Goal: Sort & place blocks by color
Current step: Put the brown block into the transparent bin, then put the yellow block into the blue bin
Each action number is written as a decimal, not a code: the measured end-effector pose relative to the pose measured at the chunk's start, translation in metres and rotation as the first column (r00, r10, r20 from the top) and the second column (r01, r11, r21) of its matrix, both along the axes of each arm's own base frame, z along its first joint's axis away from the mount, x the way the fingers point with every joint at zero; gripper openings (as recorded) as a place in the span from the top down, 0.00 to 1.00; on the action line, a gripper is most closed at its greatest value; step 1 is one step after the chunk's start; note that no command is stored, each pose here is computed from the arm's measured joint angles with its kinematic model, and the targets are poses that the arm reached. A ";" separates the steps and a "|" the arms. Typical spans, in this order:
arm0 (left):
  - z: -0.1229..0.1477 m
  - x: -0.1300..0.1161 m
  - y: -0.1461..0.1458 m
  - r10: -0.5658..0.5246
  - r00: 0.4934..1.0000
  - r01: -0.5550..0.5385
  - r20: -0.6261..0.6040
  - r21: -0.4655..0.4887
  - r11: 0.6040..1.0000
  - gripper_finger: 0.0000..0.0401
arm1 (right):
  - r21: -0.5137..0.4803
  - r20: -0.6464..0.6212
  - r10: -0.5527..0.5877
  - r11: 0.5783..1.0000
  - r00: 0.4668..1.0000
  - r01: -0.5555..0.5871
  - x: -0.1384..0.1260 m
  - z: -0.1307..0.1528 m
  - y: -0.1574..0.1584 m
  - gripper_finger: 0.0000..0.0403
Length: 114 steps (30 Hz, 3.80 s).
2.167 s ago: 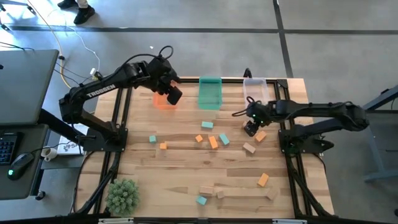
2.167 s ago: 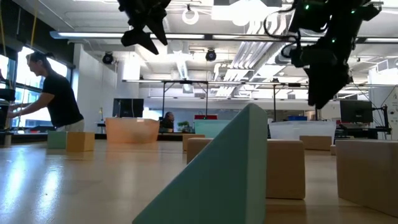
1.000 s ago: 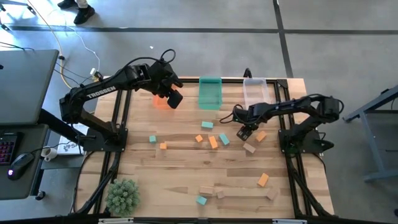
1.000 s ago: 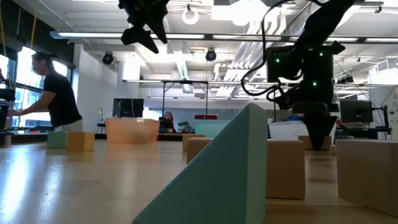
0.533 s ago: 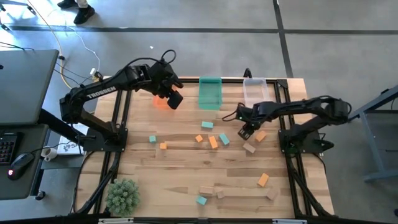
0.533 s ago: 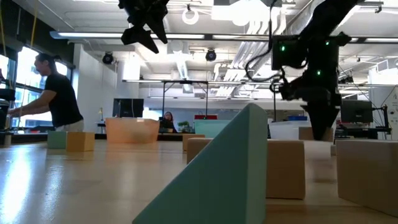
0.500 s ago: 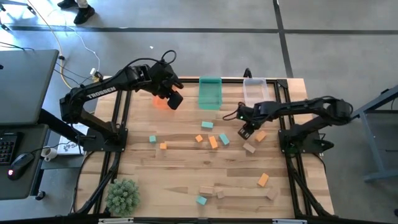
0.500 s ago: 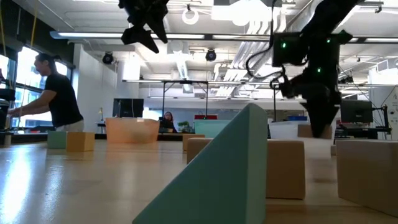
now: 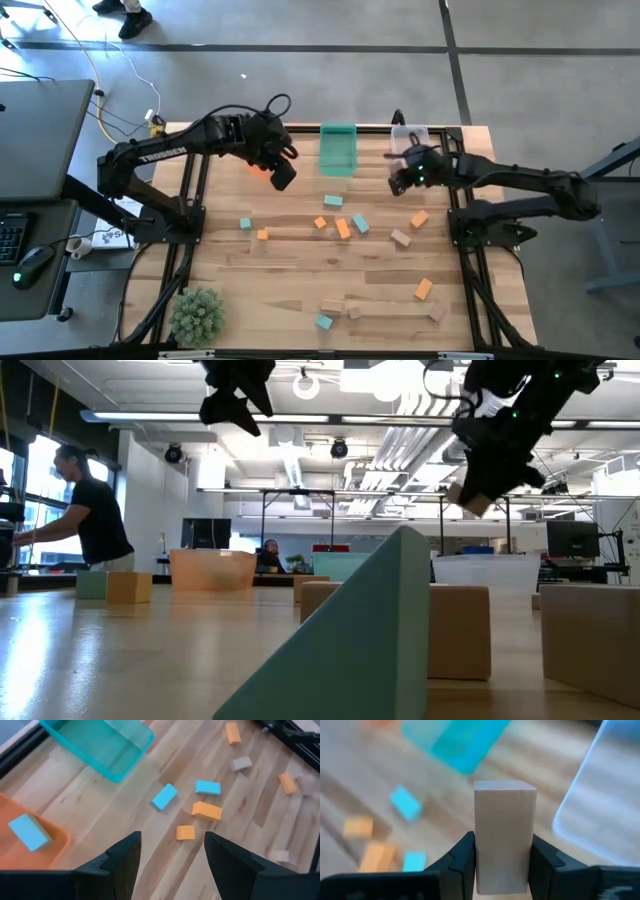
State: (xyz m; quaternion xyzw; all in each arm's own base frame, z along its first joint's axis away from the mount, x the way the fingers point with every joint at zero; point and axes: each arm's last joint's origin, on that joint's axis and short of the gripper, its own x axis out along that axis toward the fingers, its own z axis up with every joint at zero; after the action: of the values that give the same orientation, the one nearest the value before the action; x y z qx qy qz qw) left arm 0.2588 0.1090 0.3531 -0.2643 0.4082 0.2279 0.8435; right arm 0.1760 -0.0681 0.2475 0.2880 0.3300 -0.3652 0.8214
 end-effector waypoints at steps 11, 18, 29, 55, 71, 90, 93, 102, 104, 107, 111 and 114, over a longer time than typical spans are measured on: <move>0.002 0.015 -0.021 -0.063 0.997 0.060 0.040 0.058 0.996 0.48 | -0.324 0.125 -0.185 0.921 0.975 0.216 -0.010 0.026 -0.034 0.74; -0.001 0.026 -0.032 -0.078 0.996 0.073 0.041 0.115 0.991 0.48 | -0.384 0.108 -0.317 0.861 0.942 0.333 -0.020 0.027 -0.053 0.74; -0.029 0.053 -0.043 -0.091 0.995 0.096 -0.052 0.103 0.990 0.48 | -0.127 -0.090 -0.354 0.931 0.931 0.342 -0.022 -0.018 -0.088 0.74; -0.141 0.108 -0.033 -0.047 0.933 0.040 -0.357 -0.028 0.999 0.48 | 0.057 -0.353 -0.312 0.934 0.882 0.353 -0.013 -0.087 -0.120 0.74; -0.149 0.126 -0.045 -0.063 0.968 0.038 -0.242 -0.106 0.994 0.48 | 0.092 -0.341 -0.288 0.937 0.895 0.336 -0.012 -0.088 -0.120 0.69; -0.180 0.135 -0.047 -0.045 0.950 0.001 -0.308 -0.139 0.990 0.48 | 0.098 -0.349 -0.227 0.956 0.909 0.277 -0.011 -0.088 -0.119 0.52; -0.180 0.135 -0.047 -0.042 0.950 0.000 -0.309 -0.134 0.991 0.48 | 0.098 -0.348 -0.227 0.956 0.909 0.277 -0.011 -0.088 -0.119 0.50; -0.190 0.138 -0.049 -0.053 0.946 0.009 -0.318 -0.139 0.990 0.48 | 0.099 -0.348 -0.227 0.956 0.910 0.276 -0.011 -0.088 -0.119 0.50; -0.194 0.138 -0.048 -0.063 0.942 0.012 -0.329 -0.153 0.988 0.48 | 0.108 -0.342 -0.220 0.957 0.914 0.271 -0.011 -0.088 -0.119 0.50; -0.200 0.141 -0.047 -0.071 0.943 0.022 -0.325 -0.154 0.988 0.48 | 0.107 -0.337 -0.220 0.957 0.915 0.270 -0.011 -0.087 -0.119 0.50; -0.203 0.140 -0.043 -0.058 0.937 0.009 -0.344 -0.144 0.990 0.49 | 0.095 -0.314 -0.234 0.957 0.920 0.275 -0.013 -0.080 -0.118 0.50; -0.205 0.138 -0.042 -0.060 0.928 0.005 -0.368 -0.148 0.989 0.53 | 0.082 -0.279 -0.249 0.956 0.927 0.282 -0.015 -0.071 -0.115 0.50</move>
State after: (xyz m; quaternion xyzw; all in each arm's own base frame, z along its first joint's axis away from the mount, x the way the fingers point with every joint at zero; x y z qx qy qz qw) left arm 0.3963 0.0674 0.1477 -0.2701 0.5801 0.2297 0.7334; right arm 0.1609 -0.1831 0.1763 0.3276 0.4168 -0.4878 0.6936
